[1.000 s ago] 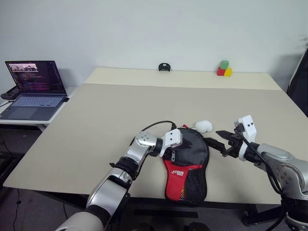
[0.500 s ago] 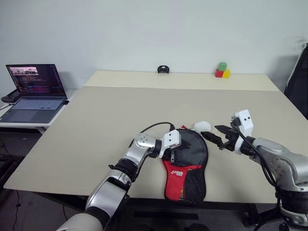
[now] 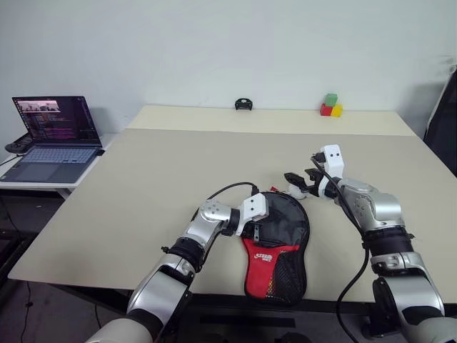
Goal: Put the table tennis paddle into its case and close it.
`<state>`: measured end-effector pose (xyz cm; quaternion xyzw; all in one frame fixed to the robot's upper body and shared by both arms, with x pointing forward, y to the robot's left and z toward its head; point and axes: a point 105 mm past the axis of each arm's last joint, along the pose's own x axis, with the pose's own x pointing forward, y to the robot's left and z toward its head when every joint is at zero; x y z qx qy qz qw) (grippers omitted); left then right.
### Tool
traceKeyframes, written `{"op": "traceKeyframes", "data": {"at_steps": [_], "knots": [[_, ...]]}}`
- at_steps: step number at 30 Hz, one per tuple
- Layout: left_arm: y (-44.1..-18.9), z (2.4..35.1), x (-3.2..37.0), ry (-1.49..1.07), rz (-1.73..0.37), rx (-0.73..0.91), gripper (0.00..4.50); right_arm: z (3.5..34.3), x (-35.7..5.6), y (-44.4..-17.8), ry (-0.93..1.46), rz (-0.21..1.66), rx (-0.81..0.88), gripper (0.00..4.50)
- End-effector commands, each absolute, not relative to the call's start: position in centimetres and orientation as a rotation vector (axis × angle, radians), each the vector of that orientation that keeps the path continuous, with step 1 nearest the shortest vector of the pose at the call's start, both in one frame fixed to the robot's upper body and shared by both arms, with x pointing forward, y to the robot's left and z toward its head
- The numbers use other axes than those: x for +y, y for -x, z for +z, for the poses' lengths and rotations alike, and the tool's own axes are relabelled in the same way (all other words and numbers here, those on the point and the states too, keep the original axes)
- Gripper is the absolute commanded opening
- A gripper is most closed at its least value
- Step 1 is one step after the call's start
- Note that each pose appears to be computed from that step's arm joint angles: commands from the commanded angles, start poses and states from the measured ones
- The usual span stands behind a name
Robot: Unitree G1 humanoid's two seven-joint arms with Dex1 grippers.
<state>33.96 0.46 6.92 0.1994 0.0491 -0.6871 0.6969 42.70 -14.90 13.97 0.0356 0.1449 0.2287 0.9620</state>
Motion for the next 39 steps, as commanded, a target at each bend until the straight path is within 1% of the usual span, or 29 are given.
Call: {"op": "traceKeyframes", "data": {"at_steps": [1, 4, 9, 14, 17, 24, 26, 29, 31, 34, 39], "knots": [[-32.5, 2.5, 1.8, -0.461, -1.543, 0.304, 4.46, 15.0, -15.4, -44.5, -0.034, 0.421, 0.249, 4.5], [-32.5, 2.5, 1.8, -0.463, -1.541, 0.303, 4.46, 13.8, -15.6, -45.1, -0.032, 0.405, 0.29, 4.5], [-32.6, 2.6, 1.9, -0.464, -1.535, 0.3, 4.46, 11.8, -15.0, -44.7, -0.068, 0.44, 0.378, 4.5], [-32.6, 2.6, 1.8, -0.465, -1.533, 0.297, 4.46, 11.0, -14.9, -44.2, -0.093, 0.458, 0.422, 4.5], [-32.6, 2.7, 1.6, -0.465, -1.533, 0.295, 4.5, 10.8, -15.2, -44.1, -0.103, 0.448, 0.426, 3.9], [-32.6, 2.5, 1.3, -0.463, -1.531, 0.298, 4.5, 10.2, -15.7, -43.4, -0.112, 0.444, 0.439, 1.52], [-32.7, 2.4, 1.2, -0.456, -1.527, 0.305, 4.5, 10.1, -15.8, -43.1, -0.114, 0.443, 0.44, 1.0], [-32.6, 2.1, 1.0, -0.447, -1.523, 0.325, 4.5, 10.3, -16.1, -42.8, -0.113, 0.436, 0.437, 0.63], [-32.5, 1.8, 1.1, -0.443, -1.524, 0.338, 4.5, 10.6, -16.4, -42.5, -0.108, 0.432, 0.431, 0.54], [-32.4, 1.4, 1.2, -0.435, -1.524, 0.359, 4.5, 11.2, -17.6, -41.8, -0.092, 0.418, 0.426, 0.54], [-32.3, 1.0, 1.3, -0.426, -1.517, 0.38, 4.5, 11.8, -19.9, -39.9, -0.062, 0.386, 0.441, 0.53]]}}
